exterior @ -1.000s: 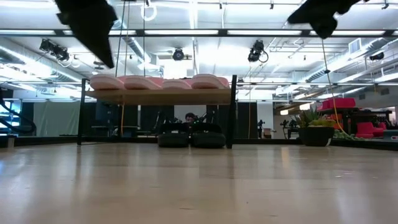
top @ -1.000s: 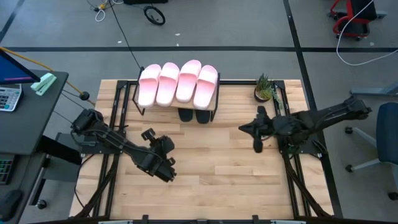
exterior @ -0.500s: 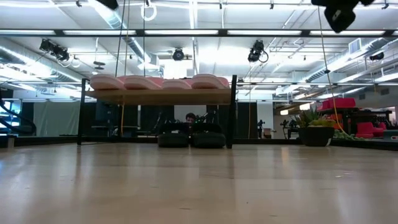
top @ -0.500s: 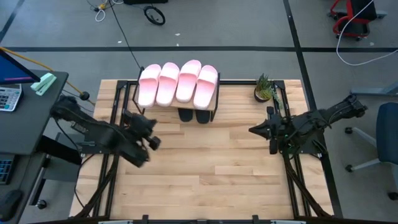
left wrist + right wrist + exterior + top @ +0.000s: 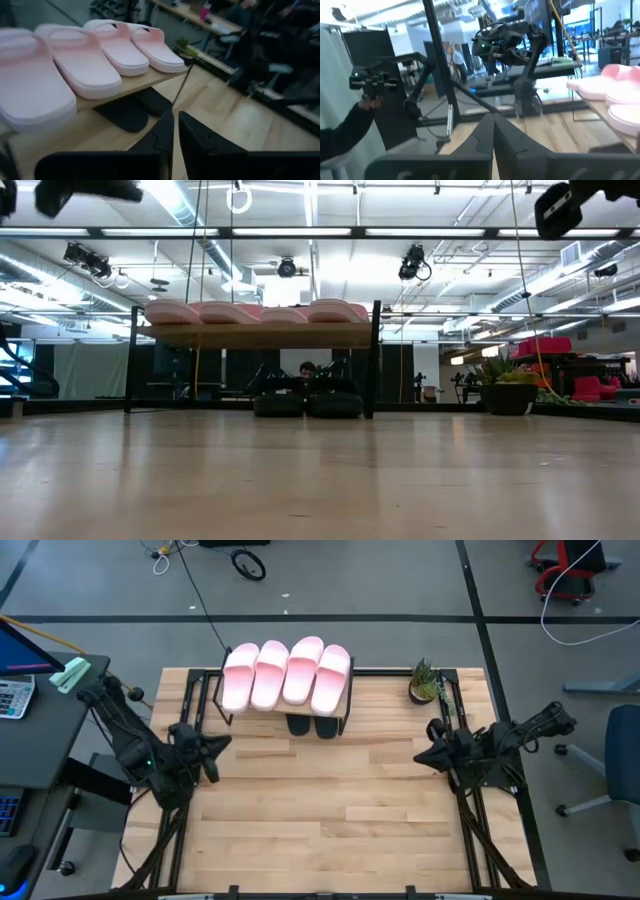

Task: Pick and place slides into the shelf
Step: Return to Home Position

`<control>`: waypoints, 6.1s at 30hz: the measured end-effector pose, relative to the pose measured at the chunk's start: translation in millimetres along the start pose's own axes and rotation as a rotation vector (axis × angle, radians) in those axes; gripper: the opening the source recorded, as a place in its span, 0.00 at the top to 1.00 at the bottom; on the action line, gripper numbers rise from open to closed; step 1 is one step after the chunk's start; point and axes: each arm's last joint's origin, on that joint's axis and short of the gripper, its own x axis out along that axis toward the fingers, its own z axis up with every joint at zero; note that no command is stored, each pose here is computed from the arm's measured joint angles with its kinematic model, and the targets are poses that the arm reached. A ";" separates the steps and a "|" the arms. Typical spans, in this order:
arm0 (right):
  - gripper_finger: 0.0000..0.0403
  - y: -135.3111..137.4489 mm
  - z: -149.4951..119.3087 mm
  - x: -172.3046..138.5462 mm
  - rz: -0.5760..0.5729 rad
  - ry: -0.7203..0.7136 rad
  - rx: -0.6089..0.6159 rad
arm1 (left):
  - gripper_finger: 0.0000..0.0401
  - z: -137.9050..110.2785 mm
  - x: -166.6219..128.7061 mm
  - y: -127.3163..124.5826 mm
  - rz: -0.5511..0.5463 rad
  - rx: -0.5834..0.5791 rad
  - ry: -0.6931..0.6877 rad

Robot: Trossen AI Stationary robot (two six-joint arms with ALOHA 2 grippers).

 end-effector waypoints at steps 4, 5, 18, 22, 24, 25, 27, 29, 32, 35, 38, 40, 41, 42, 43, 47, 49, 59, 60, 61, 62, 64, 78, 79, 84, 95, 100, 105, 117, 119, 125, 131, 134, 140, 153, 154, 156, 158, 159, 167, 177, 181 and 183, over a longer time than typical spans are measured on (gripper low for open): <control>0.98 -2.4 -1.9 -7.0 -0.016 -0.008 0.001 | 0.91 -29.2 2.2 20.3 -0.047 -0.068 -0.017; 0.98 -3.6 -5.1 -7.8 -0.029 -0.005 -0.001 | 0.90 -35.0 3.0 24.0 -0.056 -0.074 -0.026; 0.98 -15.8 -48.4 -11.5 -0.127 0.031 0.027 | 0.94 -57.2 7.0 62.1 -0.095 -0.134 -0.096; 0.98 -16.1 -47.8 -13.8 -0.122 0.014 0.030 | 0.93 -53.2 6.7 71.0 -0.092 -0.126 -0.098; 0.98 -16.3 -48.6 -14.1 -0.123 0.020 0.029 | 0.92 -51.4 6.6 75.4 -0.091 -0.136 -0.099; 0.98 -16.4 -49.1 -14.1 -0.124 0.025 0.027 | 0.92 -50.6 6.5 76.9 -0.092 -0.144 -0.099; 0.98 -16.7 -50.3 -14.2 -0.127 0.036 0.025 | 0.91 -49.0 6.4 79.8 -0.093 -0.150 -0.102; 0.98 -16.9 -51.3 -14.3 -0.128 0.046 0.022 | 0.90 -47.8 6.3 82.2 -0.095 -0.157 -0.102; 0.98 -16.9 -51.3 -14.3 -0.128 0.046 0.023 | 0.90 -46.7 6.2 84.2 -0.096 -0.161 -0.107; 0.98 -17.0 -51.9 -14.3 -0.130 0.052 0.033 | 0.90 -46.1 6.2 84.7 -0.096 -0.153 -0.131; 0.98 -17.8 -55.3 -14.6 -0.138 0.084 0.037 | 0.91 -45.4 6.1 85.1 -0.096 -0.149 -0.154; 0.98 -18.0 -56.4 -14.6 -0.141 0.096 0.034 | 0.92 -44.9 6.0 85.4 -0.097 -0.145 -0.172; 0.98 -18.1 -56.6 -14.6 -0.142 0.098 0.031 | 0.93 -44.8 6.0 85.5 -0.097 -0.144 -0.177; 0.98 -18.1 -56.7 -14.6 -0.142 0.099 0.025 | 0.93 -44.7 6.0 85.4 -0.097 -0.144 -0.181; 0.98 -18.1 -56.7 -14.6 -0.141 0.099 0.020 | 0.93 -44.7 6.0 85.1 -0.097 -0.142 -0.186; 0.98 -18.0 -56.5 -14.6 -0.141 0.097 0.027 | 0.92 -48.1 6.8 83.7 -0.101 -0.138 -0.247; 0.98 -18.0 -56.5 -14.6 -0.141 0.096 0.033 | 0.91 -54.0 8.6 86.0 -0.101 -0.133 -0.252; 0.98 -18.0 -56.6 -14.6 -0.141 0.097 0.032 | 0.92 -95.7 20.5 104.4 -0.117 -0.156 -0.246; 0.98 -18.0 -56.6 -14.6 -0.141 0.097 0.032 | 0.92 -97.4 20.6 105.3 -0.122 -0.140 -0.244; 0.98 -18.1 -56.5 -14.6 -0.142 0.097 0.032 | 0.93 -98.0 20.3 105.9 -0.127 -0.110 -0.241; 0.98 -18.0 -56.6 -14.6 -0.141 0.097 0.032 | 0.93 -97.9 19.8 106.3 -0.135 -0.080 -0.241; 0.98 -18.1 -56.5 -14.6 -0.141 0.097 0.024 | 0.94 -95.9 18.1 107.5 -0.152 -0.002 -0.235; 0.98 -18.1 -56.6 -14.5 -0.139 0.101 -0.021 | 0.90 -95.3 4.7 101.7 -0.365 0.127 -0.170; 0.98 -18.1 -56.5 -14.5 -0.139 0.100 -0.021 | 0.90 -95.9 3.6 100.5 -0.379 0.136 -0.167; 0.98 -18.1 -56.6 -14.5 -0.139 0.101 -0.022 | 0.92 -98.7 -3.3 93.3 -0.446 0.137 -0.143; 0.98 -18.1 -56.5 -14.5 -0.139 0.101 -0.021 | 0.93 -100.1 -8.3 87.1 -0.474 0.138 -0.132; 0.98 -18.1 -56.6 -14.5 -0.139 0.101 -0.022 | 0.91 -100.1 -8.3 87.1 -0.473 0.145 -0.134; 0.98 -18.0 -56.6 -14.5 -0.139 0.101 -0.021 | 0.91 -100.1 -8.3 87.0 -0.473 0.145 -0.133; 0.98 -18.0 -56.6 -14.5 -0.139 0.101 -0.021 | 0.94 -100.7 -13.4 79.2 -0.479 0.273 -0.153; 0.98 -18.0 -56.5 -14.5 -0.139 0.101 -0.021 | 0.93 -100.6 -16.6 74.9 -0.488 0.316 -0.155; 0.98 -18.1 -56.5 -14.5 -0.139 0.101 -0.021 | 0.90 -99.5 -16.5 71.4 -0.464 0.316 -0.167; 0.98 -18.0 -56.6 -14.5 -0.139 0.101 -0.022 | 0.90 -95.4 -3.1 69.8 -0.294 0.318 -0.215; 0.98 -18.1 -56.6 -14.5 -0.139 0.101 -0.022 | 0.91 -92.6 5.7 70.1 -0.186 0.297 -0.238; 0.98 -18.1 -56.5 -14.5 -0.139 0.101 -0.021 | 0.93 -86.8 21.3 70.2 0.009 0.240 -0.280; 0.98 -18.0 -56.5 -14.5 -0.139 0.101 -0.021 | 0.91 -75.9 43.5 82.3 0.340 0.309 -0.329; 0.98 -18.1 -56.5 -14.5 -0.139 0.100 -0.021 | 0.91 -75.6 44.1 82.8 0.353 0.327 -0.328; 0.98 -18.0 -56.5 -14.5 -0.139 0.101 -0.021 | 0.92 -75.0 45.0 83.6 0.375 0.358 -0.325; 0.98 -18.1 -56.5 -14.5 -0.139 0.101 -0.021 | 0.93 -74.5 45.6 84.1 0.391 0.381 -0.324; 0.98 -18.0 -56.6 -14.5 -0.139 0.101 -0.021 | 0.93 -74.4 45.9 84.4 0.398 0.395 -0.322; 0.98 -18.0 -56.4 -14.5 -0.139 0.100 -0.021 | 0.92 -71.6 48.4 93.3 0.493 0.463 -0.310; 0.98 -18.0 -56.5 -14.5 -0.139 0.101 -0.021 | 0.91 -76.5 52.6 114.9 0.605 0.381 -0.298; 0.98 -18.0 -56.4 -14.6 -0.139 0.100 -0.021 | 0.93 -82.8 57.6 118.6 0.606 0.338 -0.272; 0.98 -18.0 -56.4 -14.6 -0.139 0.100 -0.021 | 0.93 -82.2 59.3 117.1 0.598 0.370 -0.243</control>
